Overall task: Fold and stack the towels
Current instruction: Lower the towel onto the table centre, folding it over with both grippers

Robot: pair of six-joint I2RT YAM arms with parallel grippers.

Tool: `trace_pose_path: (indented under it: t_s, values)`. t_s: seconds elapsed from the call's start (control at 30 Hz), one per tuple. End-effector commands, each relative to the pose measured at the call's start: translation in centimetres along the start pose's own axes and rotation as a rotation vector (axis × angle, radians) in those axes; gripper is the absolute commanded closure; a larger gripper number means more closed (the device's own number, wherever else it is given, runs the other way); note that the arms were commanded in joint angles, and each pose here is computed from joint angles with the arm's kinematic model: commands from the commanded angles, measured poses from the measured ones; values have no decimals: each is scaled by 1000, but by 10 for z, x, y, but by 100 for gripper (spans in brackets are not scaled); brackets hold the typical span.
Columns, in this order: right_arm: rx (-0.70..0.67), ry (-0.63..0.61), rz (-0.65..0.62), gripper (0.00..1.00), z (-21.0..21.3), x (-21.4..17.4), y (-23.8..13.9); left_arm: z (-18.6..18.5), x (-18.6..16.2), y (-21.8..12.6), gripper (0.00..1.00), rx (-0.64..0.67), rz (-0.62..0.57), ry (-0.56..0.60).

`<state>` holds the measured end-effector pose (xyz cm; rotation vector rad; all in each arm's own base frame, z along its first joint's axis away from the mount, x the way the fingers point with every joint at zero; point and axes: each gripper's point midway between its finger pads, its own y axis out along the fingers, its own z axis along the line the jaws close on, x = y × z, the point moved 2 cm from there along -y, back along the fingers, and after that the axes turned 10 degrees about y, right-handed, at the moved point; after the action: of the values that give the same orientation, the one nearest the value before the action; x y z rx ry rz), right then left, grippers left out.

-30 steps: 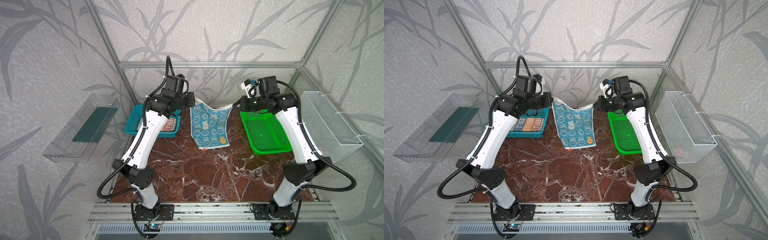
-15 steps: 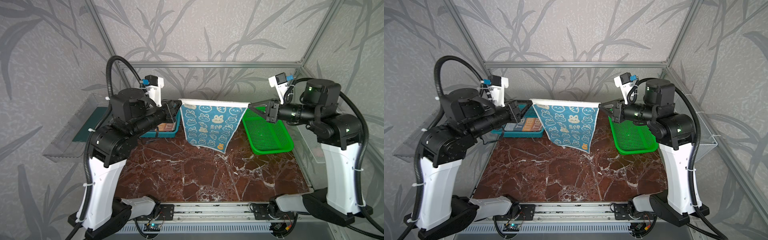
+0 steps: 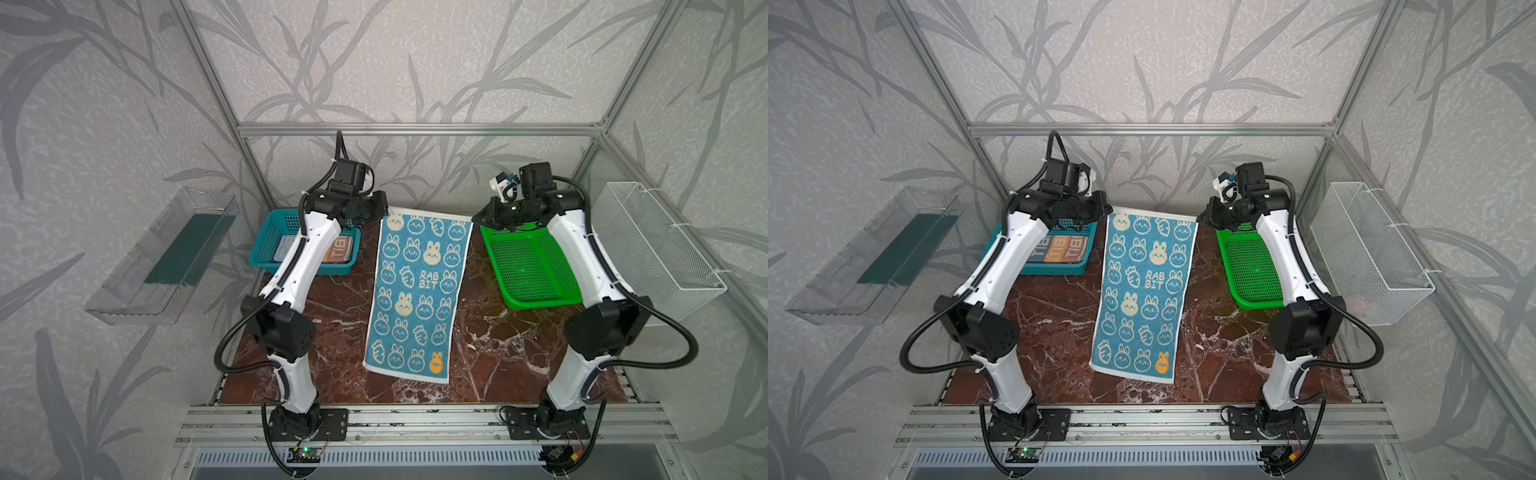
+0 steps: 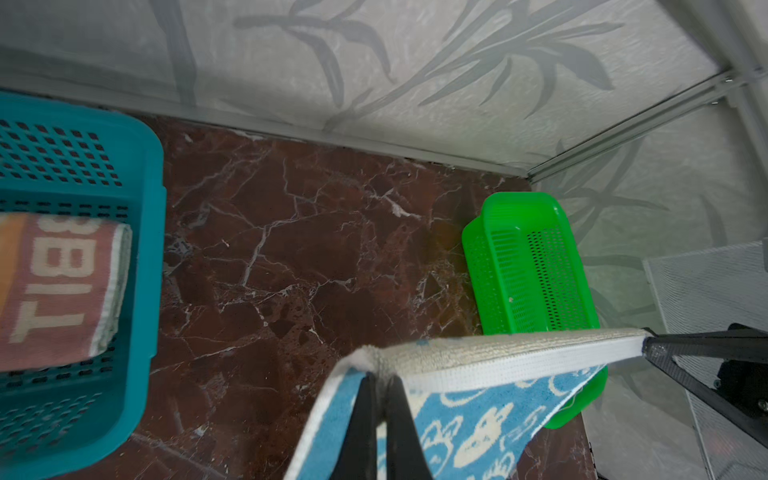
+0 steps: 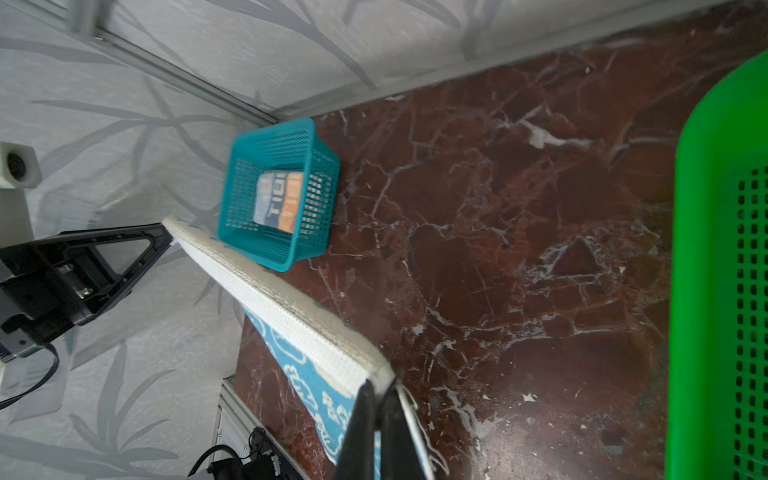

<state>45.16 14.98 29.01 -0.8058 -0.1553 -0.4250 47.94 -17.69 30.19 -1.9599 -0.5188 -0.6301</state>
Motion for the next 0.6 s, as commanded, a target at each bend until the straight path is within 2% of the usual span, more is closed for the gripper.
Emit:
trace_pose_path:
  t_s: [0.0, 0.13, 0.23, 0.4, 0.57]
  values:
    - [-52, -6, -45, 100, -20, 30, 14, 15, 24, 16, 100, -24, -33, -24]
    - [-81, 1, 50, 100, -42, 39, 54, 31, 15, 56, 100, -3, 38, -5]
    - [-95, 16, 101, 100, -54, 36, 72, 44, -3, 73, 100, 24, 107, -3]
    - [-115, 37, 172, 100, -69, 9, 90, 54, -40, 78, 100, 45, 224, -11]
    - [-122, 77, 240, 100, -83, -41, 96, 64, -79, 63, 100, 81, 264, -18]
